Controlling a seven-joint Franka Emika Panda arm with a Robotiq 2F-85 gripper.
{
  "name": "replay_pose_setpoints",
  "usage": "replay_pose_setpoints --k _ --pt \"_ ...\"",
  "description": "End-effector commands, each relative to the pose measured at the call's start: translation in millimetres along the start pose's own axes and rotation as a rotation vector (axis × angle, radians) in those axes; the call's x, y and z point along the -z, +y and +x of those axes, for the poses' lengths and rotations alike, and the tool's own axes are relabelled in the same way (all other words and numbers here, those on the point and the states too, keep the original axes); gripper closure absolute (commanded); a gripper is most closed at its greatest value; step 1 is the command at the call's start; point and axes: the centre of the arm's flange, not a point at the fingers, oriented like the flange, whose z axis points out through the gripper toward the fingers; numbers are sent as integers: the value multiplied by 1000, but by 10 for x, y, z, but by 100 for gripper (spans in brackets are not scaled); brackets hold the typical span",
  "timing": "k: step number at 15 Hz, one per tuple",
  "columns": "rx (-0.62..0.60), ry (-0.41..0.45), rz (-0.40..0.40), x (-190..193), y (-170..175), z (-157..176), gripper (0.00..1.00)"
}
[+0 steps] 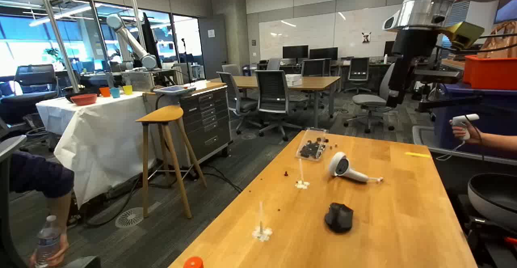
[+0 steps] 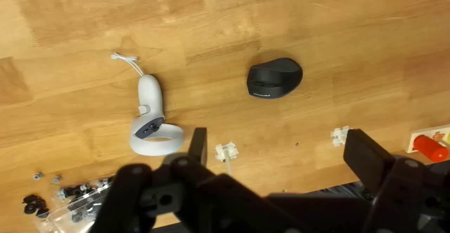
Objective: Left click on the mouse
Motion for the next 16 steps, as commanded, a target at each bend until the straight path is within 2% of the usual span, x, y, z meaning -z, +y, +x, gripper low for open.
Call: replay_pose_setpoints --k 1,9,16 --pt "0 3 0 12 0 7 0" --pt "12 13 -17 -8 -43 6 0" --pt "63 77 -21 -291 -300 514 0"
